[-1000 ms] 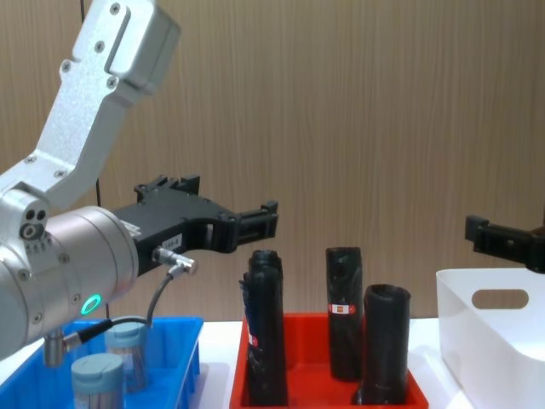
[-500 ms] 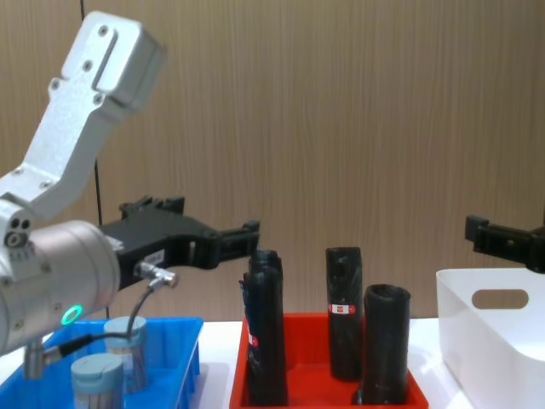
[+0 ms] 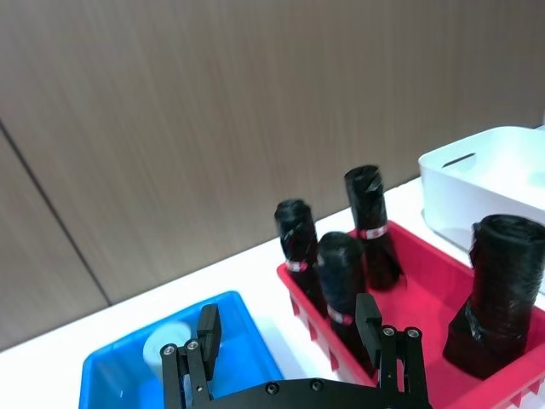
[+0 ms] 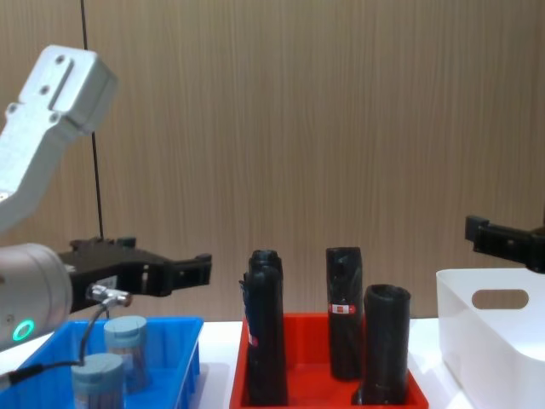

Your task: Pick the cotton swabs from the blue box and place them into the white box.

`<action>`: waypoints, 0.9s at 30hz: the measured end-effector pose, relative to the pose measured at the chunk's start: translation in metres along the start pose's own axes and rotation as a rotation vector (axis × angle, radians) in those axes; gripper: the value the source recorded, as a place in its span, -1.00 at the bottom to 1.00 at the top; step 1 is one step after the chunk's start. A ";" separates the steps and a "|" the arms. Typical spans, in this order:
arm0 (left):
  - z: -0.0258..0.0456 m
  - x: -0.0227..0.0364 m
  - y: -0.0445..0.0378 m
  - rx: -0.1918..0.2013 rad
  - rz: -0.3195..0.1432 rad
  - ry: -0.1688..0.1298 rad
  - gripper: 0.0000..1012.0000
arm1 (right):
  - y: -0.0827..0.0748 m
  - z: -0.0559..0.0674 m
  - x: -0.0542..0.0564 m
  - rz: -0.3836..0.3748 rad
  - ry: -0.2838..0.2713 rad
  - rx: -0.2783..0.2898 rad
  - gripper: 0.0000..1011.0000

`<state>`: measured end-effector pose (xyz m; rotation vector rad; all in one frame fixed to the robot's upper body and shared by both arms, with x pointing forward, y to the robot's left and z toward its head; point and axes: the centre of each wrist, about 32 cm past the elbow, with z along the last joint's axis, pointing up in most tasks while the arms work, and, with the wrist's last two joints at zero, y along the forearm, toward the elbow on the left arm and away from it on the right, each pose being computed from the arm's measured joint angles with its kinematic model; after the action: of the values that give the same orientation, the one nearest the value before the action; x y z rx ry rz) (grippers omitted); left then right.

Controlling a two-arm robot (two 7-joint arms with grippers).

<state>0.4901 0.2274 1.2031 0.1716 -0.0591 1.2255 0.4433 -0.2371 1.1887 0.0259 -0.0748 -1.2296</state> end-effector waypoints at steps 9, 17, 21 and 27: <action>0.0002 0.0054 0.0067 0.086 0.051 0.088 0.98 | 0.000 0.000 0.000 0.000 0.000 0.000 0.98; -0.0002 0.0074 0.0079 0.152 0.096 0.142 0.98 | 0.000 0.000 0.000 0.000 0.000 0.000 0.98; -0.0015 0.0088 0.0068 0.189 0.120 0.169 0.98 | 0.000 0.000 0.000 0.000 0.000 0.000 0.98; -0.0031 0.0121 0.0014 0.245 0.152 0.205 0.98 | 0.000 0.000 0.000 0.000 0.000 0.000 0.98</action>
<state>0.4927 0.2397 1.2018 0.2576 0.2612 1.3951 0.4433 -0.2371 1.1887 0.0259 -0.0749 -1.2295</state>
